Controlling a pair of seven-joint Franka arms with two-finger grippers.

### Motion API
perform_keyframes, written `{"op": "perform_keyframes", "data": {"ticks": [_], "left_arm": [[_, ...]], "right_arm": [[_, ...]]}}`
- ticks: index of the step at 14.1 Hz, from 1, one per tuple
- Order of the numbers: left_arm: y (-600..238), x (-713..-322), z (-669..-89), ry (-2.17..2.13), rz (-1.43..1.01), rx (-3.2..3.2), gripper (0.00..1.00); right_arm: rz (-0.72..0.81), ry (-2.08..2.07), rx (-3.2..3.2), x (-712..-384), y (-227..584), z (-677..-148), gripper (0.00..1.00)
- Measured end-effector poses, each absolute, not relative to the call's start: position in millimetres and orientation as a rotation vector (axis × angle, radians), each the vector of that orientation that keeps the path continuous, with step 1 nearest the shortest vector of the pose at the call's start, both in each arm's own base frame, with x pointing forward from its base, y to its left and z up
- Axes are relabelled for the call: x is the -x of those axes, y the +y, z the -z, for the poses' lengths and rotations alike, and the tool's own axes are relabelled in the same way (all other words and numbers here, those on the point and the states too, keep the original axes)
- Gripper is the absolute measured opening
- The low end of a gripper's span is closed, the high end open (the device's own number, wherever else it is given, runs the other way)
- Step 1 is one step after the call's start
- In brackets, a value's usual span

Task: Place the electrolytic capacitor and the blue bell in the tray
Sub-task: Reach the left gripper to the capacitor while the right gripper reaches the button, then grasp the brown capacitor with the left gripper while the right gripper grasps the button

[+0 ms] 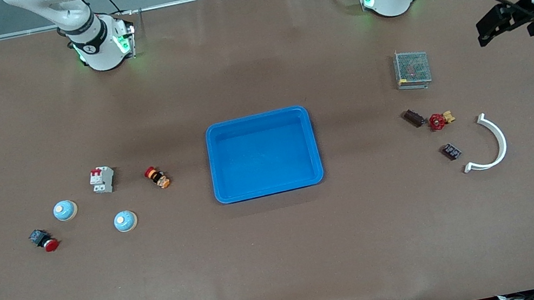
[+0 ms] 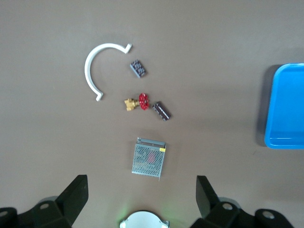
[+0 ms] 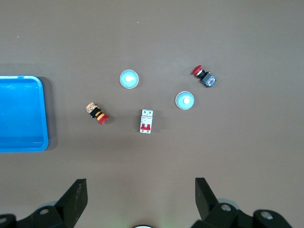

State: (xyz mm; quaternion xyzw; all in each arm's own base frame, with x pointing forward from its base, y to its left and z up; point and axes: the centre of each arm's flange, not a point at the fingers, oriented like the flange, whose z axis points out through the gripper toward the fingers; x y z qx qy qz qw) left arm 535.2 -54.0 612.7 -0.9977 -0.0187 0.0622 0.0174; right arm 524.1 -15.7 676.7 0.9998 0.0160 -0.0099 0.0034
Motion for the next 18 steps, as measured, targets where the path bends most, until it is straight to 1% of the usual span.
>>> {"op": "perform_keyframes", "data": {"ticks": [4,8,11,13,16,18], "left_arm": [[-55.2,-549.6,-539.9,-0.287,-0.26,3.069,1.0],[-55.8,-546.5,-464.4,-0.463,-0.245,3.041,1.0],[-56.1,-537.9,-414.5,-0.567,-0.215,3.026,1.0],[-55.9,-534.3,-382.8,-0.639,-0.215,3.012,1.0],[-60.1,-540.2,-332.0,-0.783,-0.237,2.975,1.0],[-66.4,-543.1,-301.5,-0.856,-0.255,2.953,1.0]], "right_arm": [[0.03,0.05,-3.134,-524.2,-15.7,-676.9,1.0],[0.056,0.053,-3.135,-529.5,-15.1,-668.0,1.0],[0.112,0.066,-3.138,-546.0,-12.4,-643.6,1.0],[0.114,0.072,-3.14,-558.5,-11.1,-629.5,1.0],[0.125,0.086,-3.142,-573.9,-8.4,-609.4,1.0],[0.149,0.11,-3.145,-591.2,-5.7,-582.6,1.0]]}}
